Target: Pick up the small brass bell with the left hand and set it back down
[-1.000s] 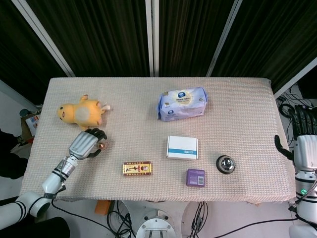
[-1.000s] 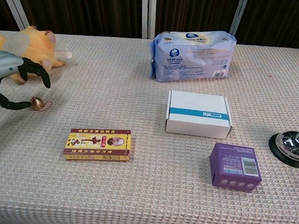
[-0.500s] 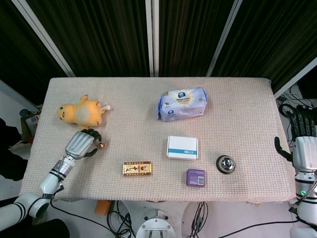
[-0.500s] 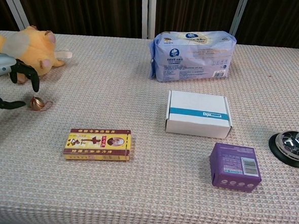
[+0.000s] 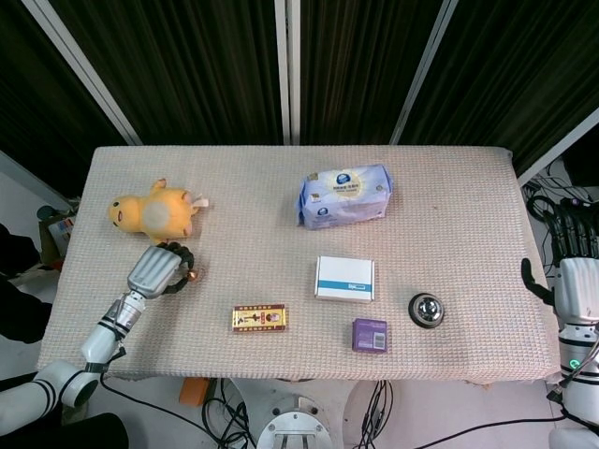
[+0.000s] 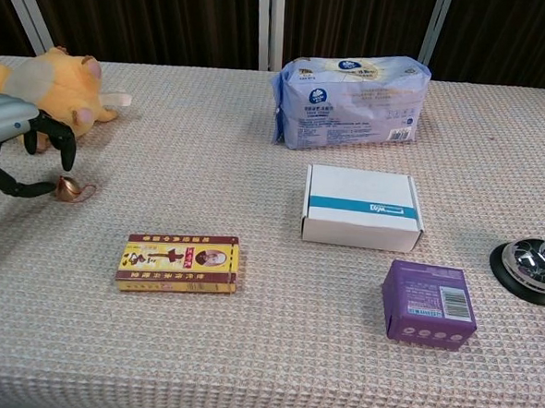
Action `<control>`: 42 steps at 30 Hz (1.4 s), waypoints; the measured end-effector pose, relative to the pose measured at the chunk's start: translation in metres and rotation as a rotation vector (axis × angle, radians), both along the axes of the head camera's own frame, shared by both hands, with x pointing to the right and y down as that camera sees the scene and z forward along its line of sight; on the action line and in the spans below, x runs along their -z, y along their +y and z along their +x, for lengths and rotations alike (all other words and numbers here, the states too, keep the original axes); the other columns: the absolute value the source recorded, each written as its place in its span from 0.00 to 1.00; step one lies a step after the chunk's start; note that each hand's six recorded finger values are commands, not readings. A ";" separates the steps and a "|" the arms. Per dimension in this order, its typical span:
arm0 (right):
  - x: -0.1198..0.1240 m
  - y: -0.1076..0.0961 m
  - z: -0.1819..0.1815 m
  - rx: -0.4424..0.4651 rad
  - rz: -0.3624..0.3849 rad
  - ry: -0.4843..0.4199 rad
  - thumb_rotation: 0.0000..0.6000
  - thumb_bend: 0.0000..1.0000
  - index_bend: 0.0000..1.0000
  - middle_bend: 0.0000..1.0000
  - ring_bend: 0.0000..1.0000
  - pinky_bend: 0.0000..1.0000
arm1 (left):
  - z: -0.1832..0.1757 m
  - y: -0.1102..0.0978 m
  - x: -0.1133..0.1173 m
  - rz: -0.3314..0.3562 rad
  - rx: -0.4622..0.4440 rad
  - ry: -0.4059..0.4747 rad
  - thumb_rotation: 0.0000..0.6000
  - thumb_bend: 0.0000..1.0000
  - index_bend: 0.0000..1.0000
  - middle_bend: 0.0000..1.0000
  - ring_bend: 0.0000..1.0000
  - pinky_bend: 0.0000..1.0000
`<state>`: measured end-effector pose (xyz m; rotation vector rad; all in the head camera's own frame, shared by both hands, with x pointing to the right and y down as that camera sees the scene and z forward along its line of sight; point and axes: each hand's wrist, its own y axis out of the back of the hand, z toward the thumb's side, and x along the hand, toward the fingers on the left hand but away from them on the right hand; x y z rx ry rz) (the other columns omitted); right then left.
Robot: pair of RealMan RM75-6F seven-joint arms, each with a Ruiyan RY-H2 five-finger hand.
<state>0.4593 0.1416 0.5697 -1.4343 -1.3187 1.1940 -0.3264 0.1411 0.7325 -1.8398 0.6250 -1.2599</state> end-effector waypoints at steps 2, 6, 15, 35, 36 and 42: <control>0.000 0.000 0.000 0.000 -0.001 0.001 1.00 0.36 0.00 0.00 0.00 0.00 | 0.000 0.000 -0.001 -0.003 0.002 -0.001 1.00 0.33 0.50 0.43 0.34 0.45; -0.001 0.001 0.001 -0.004 -0.003 -0.001 1.00 0.36 0.00 0.00 0.00 0.00 | -0.001 0.001 -0.003 -0.005 0.004 -0.004 1.00 0.34 0.50 0.43 0.34 0.45; -0.002 0.001 0.004 -0.009 -0.007 0.004 1.00 0.36 0.00 0.00 0.00 0.00 | 0.001 0.001 -0.005 -0.008 0.004 0.001 1.00 0.37 0.50 0.43 0.35 0.45; -0.006 0.003 0.006 -0.017 -0.023 0.014 1.00 0.35 0.00 0.00 0.00 0.00 | -0.001 0.001 -0.006 -0.009 0.017 0.009 1.00 0.40 0.54 0.46 0.37 0.48; -0.006 0.003 0.006 -0.017 -0.023 0.014 1.00 0.35 0.00 0.00 0.00 0.00 | -0.001 0.001 -0.006 -0.010 0.017 0.010 1.00 0.40 0.54 0.46 0.37 0.48; -0.006 0.003 0.007 -0.019 -0.024 0.018 1.00 0.35 0.00 0.00 0.00 0.00 | 0.000 0.001 -0.006 -0.017 0.018 0.020 1.00 0.40 0.54 0.46 0.37 0.48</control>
